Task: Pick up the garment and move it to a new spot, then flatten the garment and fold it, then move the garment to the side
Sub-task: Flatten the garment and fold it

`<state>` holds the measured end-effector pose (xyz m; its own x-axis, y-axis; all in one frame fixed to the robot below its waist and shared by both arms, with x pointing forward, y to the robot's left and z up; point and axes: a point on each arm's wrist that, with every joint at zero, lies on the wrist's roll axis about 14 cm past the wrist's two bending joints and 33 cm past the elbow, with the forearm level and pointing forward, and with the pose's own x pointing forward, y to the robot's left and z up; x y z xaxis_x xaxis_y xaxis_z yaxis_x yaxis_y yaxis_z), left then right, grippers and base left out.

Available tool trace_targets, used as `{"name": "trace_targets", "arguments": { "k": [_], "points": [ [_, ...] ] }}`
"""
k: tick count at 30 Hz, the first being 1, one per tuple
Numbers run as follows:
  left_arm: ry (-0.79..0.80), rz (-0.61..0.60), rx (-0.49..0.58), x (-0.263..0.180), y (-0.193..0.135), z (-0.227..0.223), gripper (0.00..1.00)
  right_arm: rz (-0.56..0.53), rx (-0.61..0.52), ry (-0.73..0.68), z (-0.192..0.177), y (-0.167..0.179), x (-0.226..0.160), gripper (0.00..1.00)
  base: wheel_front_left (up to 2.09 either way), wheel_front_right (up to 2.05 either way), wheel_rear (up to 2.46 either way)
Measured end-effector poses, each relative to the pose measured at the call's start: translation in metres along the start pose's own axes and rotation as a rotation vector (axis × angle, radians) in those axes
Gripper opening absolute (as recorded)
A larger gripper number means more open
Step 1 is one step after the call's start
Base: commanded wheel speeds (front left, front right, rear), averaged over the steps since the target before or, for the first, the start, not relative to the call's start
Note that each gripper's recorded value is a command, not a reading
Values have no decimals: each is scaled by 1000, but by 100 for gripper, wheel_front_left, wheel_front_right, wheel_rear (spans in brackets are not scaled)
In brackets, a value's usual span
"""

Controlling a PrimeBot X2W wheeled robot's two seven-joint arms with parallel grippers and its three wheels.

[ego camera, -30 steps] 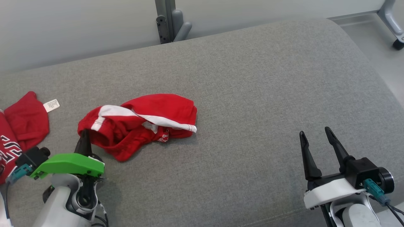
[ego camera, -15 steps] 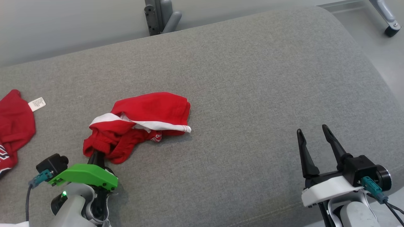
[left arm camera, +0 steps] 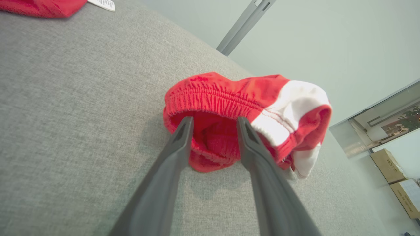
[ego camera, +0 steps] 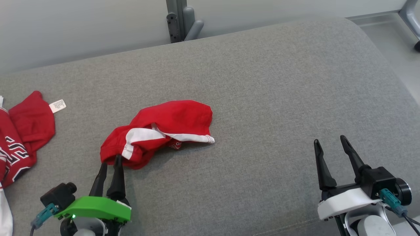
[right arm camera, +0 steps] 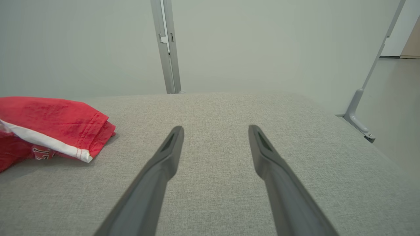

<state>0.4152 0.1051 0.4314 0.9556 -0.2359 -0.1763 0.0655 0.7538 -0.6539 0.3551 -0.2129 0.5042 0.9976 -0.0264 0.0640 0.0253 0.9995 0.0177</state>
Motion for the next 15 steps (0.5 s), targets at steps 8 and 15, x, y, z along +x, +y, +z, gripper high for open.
{"name": "trace_targets", "arguments": {
  "k": [8, 15],
  "points": [
    [-102, 59, -4, -41, 8, 21, 100, 31, -2, -20, 6, 8, 0, 100, 0, 0, 0],
    [-236, 53, 30, -67, -3, 49, 100, 34, -17, -44, 14, 5, -2, 100, 0, 0, 0]
  ]
}}
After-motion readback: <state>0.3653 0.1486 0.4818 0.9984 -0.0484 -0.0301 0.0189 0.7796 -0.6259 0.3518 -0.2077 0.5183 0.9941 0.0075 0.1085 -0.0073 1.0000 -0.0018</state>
